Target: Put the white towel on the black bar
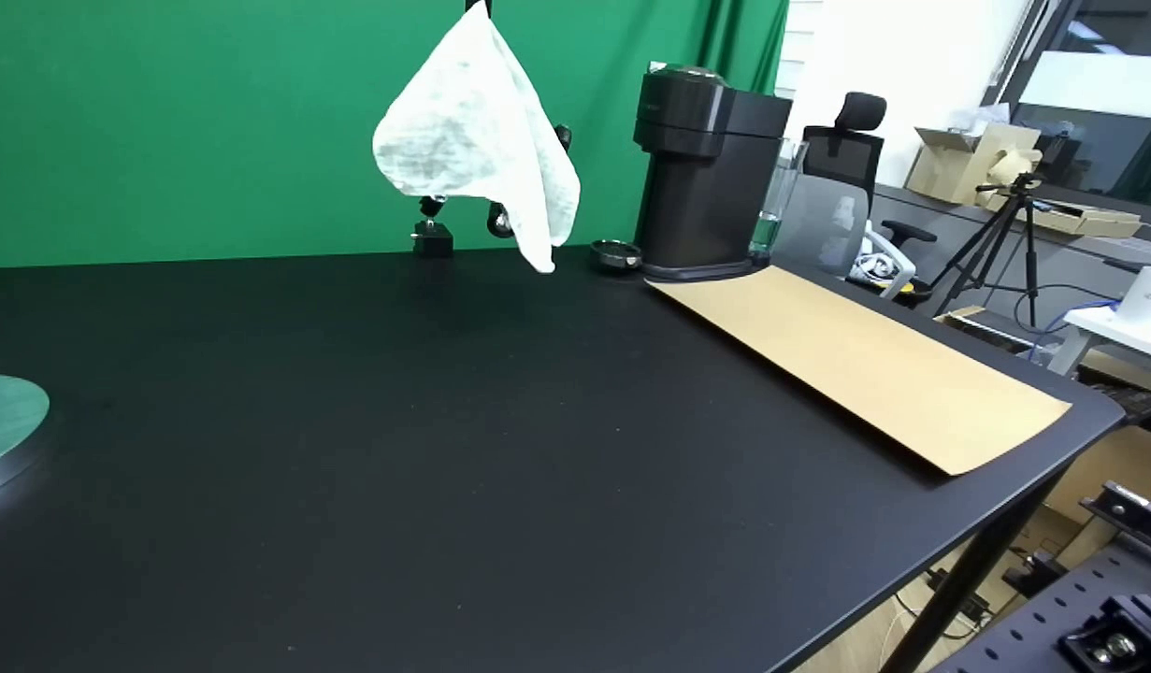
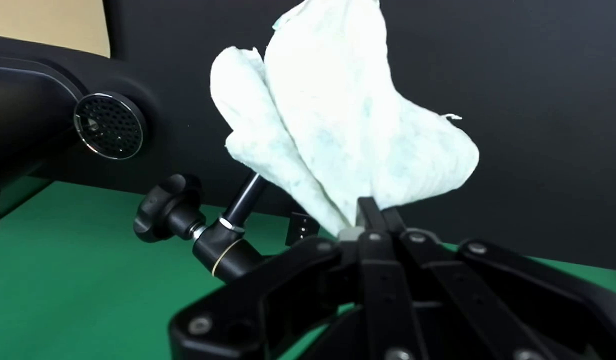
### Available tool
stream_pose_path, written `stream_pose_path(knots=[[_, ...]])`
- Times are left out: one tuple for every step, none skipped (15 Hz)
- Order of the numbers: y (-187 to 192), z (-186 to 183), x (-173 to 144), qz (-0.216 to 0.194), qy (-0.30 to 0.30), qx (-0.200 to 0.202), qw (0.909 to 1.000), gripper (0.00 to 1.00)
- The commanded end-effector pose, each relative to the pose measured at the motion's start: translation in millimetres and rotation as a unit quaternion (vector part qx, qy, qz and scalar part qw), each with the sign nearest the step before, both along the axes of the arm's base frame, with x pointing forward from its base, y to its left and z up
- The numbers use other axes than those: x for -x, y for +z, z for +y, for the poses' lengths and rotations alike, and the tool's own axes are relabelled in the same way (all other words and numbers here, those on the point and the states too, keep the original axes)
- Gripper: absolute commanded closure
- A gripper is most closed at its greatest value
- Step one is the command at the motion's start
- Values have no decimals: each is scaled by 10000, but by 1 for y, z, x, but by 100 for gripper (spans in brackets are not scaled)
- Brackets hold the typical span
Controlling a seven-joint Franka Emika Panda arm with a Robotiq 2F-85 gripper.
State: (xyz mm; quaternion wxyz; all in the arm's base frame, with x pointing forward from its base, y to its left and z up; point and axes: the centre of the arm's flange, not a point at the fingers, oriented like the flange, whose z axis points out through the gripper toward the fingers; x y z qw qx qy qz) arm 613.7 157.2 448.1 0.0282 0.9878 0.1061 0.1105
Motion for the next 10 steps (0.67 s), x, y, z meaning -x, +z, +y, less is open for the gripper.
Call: stream_pose_path(knots=[[-2,23,-18,189,-194,99,9996,100],[-5,28,-19,276,-200,147,9993,100],[-10,34,-19,387,-212,220,9988,74],[-24,21,-22,431,-194,294,9984,73],[-27,24,-21,491,-184,323,9981,68],[-30,25,-21,522,-173,344,9979,60],[-32,27,-21,579,-173,354,9975,54],[-34,26,-21,615,-183,353,9973,46],[-34,29,-20,644,-167,360,9971,40],[-34,31,-19,669,-152,368,9970,34]])
